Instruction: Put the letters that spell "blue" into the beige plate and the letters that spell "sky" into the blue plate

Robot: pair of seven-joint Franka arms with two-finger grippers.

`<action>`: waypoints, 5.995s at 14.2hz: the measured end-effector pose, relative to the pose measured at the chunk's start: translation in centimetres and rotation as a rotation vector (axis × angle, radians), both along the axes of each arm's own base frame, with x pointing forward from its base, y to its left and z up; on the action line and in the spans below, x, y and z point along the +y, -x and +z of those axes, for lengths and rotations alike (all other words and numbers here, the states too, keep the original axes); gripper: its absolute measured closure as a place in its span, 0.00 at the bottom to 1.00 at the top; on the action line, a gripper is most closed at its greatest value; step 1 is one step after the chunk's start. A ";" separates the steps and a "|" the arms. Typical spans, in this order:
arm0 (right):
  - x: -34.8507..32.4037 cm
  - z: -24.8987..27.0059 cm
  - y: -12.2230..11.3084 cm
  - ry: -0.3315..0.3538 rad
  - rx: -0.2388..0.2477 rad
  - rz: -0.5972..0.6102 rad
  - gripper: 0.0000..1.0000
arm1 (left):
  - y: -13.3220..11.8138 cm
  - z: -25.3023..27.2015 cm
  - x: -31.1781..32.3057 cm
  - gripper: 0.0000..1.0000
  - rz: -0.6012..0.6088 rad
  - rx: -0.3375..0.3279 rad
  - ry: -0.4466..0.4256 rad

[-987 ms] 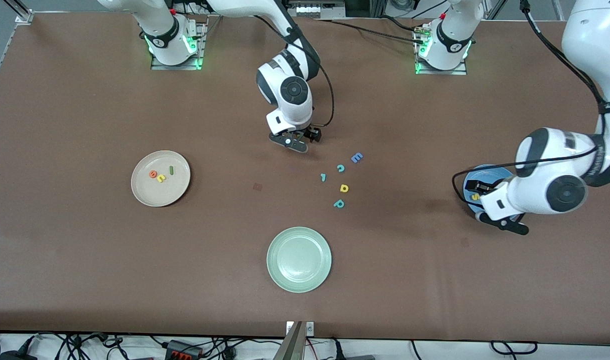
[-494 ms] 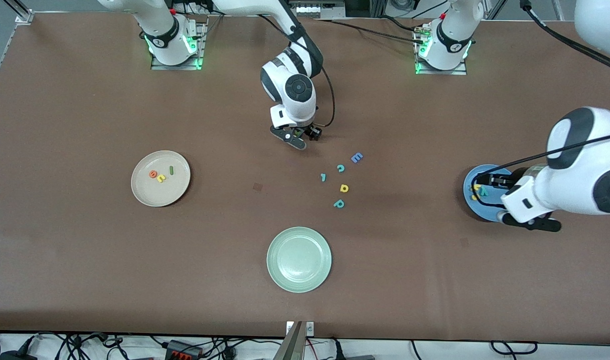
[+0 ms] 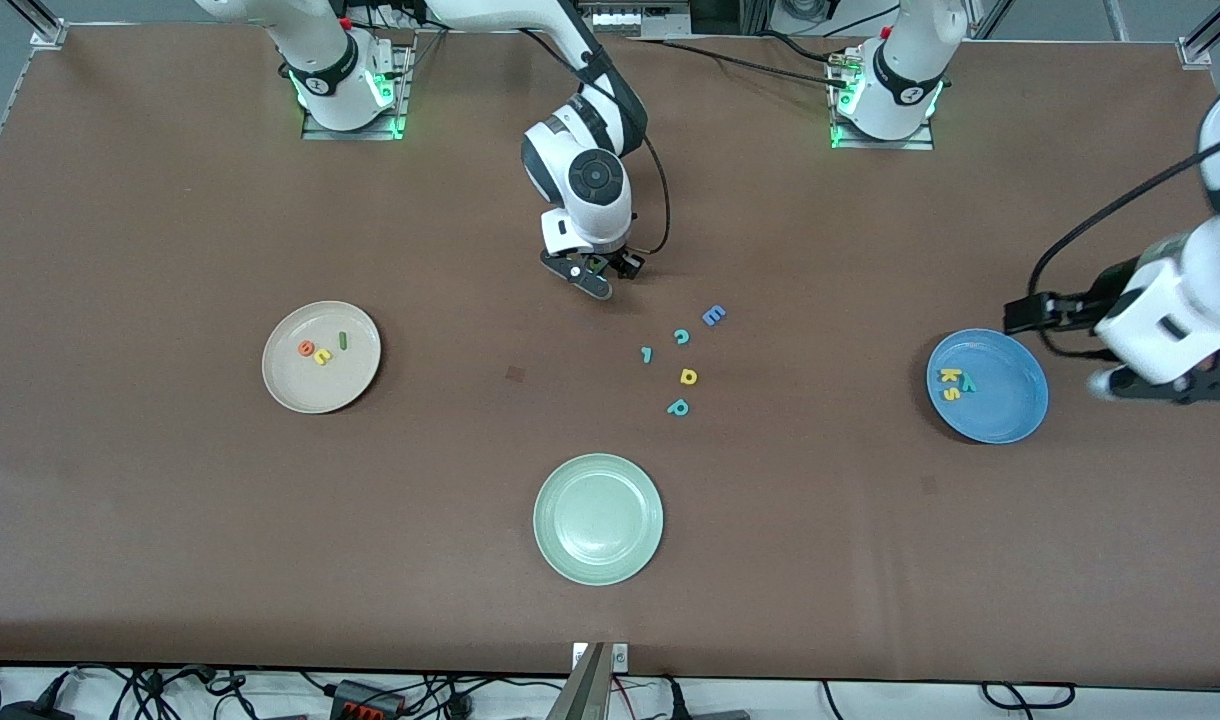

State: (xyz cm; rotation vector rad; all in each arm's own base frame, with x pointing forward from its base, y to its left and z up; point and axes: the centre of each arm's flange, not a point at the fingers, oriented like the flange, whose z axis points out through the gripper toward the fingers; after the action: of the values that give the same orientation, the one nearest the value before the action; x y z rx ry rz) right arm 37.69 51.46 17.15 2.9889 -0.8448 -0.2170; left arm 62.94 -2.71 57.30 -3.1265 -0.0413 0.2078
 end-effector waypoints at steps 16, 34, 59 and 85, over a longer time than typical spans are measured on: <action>0.2 0.3 -0.2 -0.008 -0.007 0.003 0.73 | 4.2 -0.5 1.1 0.00 0.023 -0.162 0.001; -26.3 9.9 -19.8 0.047 0.067 0.373 0.73 | 4.3 -0.6 1.4 0.00 0.028 -0.151 -0.001; -41.3 12.5 -25.0 -0.032 0.115 0.447 0.00 | 4.3 0.2 -0.8 0.00 -0.003 -0.167 0.004; -54.9 43.3 -23.9 -0.025 -0.185 0.470 0.00 | 4.8 -0.3 0.3 0.00 0.031 -0.110 -0.002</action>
State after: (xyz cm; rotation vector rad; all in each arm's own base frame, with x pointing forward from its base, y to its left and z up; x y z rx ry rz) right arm 61.55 -3.40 60.44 3.1525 -0.1257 0.0642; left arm 58.11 -2.43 57.03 -3.1339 -0.0900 0.0355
